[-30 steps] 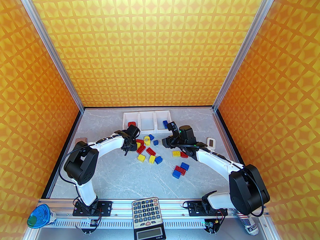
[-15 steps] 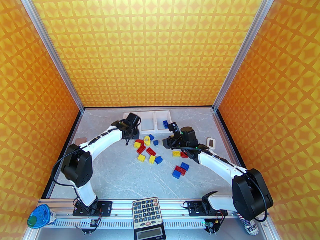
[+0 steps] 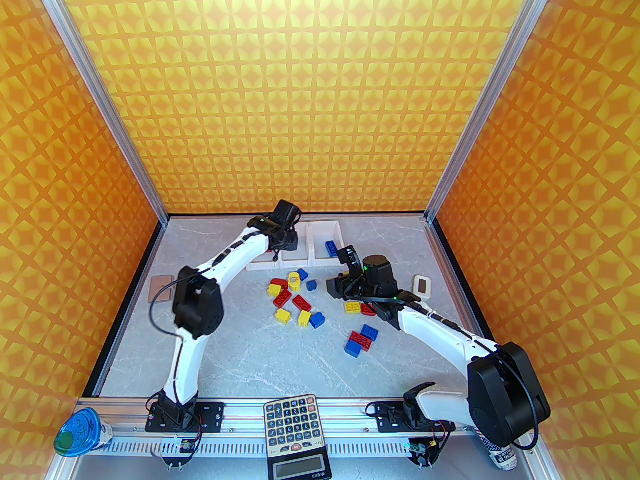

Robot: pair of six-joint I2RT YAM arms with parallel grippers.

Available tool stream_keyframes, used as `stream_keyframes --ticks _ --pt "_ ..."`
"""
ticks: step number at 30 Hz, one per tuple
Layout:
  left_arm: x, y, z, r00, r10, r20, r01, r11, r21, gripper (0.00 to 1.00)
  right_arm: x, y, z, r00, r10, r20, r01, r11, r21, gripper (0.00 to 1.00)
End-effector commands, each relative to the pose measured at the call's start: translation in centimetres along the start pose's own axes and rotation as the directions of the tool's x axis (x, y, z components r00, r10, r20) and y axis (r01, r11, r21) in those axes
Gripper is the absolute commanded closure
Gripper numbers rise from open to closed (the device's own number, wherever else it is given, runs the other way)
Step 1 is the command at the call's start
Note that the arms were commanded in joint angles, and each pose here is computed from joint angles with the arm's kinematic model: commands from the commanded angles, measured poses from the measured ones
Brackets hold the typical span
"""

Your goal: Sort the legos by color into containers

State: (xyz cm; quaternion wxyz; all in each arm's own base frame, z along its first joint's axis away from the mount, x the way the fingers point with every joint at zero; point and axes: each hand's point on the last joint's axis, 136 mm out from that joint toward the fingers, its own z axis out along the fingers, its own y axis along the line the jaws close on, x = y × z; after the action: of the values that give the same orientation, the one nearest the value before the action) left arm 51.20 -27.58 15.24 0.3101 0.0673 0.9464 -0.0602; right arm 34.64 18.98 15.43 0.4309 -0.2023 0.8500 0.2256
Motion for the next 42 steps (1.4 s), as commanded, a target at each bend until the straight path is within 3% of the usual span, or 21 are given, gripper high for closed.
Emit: stream_keyframes --ticks 1,3,10,17,26,33,42 --pt "-1.3 0.3 0.5 1.0 0.004 0.0 -0.004 1.0 -0.021 0.36 -0.7 -0.1 -0.3 0.999 -0.029 0.027 0.029 0.999 0.021 0.45" --pt "-1.7 0.2 0.5 1.0 0.0 -0.005 0.0 1.0 -0.024 0.26 -0.7 -0.3 -0.3 0.999 -0.028 0.024 0.028 0.999 0.028 0.45" --pt "-0.9 0.6 -3.3 1.0 -0.005 0.023 0.005 1.0 -0.008 0.23 -0.4 -0.6 0.2 1.0 -0.022 0.004 0.022 0.999 0.04 0.45" --pt "4.3 2.6 -8.2 1.0 -0.012 0.008 0.012 1.0 -0.005 0.21 0.3 -0.8 1.5 0.999 0.008 -0.039 -0.006 0.999 0.054 0.45" --pt "12.0 6.1 -11.9 0.995 -0.091 -0.032 0.091 0.996 -0.022 0.2 2.4 -0.3 5.0 0.977 0.077 -0.199 -0.057 0.993 0.104 0.43" --pt "15.5 7.6 -12.8 0.989 -0.143 -0.045 0.141 0.989 -0.036 0.19 3.8 0.5 7.3 0.959 0.108 -0.261 -0.072 0.987 0.143 0.41" --pt "15.8 7.6 -12.6 0.985 -0.168 -0.036 0.167 0.985 -0.031 0.19 4.3 0.1 9.9 0.951 0.13 -0.28 -0.074 0.977 0.201 0.42"
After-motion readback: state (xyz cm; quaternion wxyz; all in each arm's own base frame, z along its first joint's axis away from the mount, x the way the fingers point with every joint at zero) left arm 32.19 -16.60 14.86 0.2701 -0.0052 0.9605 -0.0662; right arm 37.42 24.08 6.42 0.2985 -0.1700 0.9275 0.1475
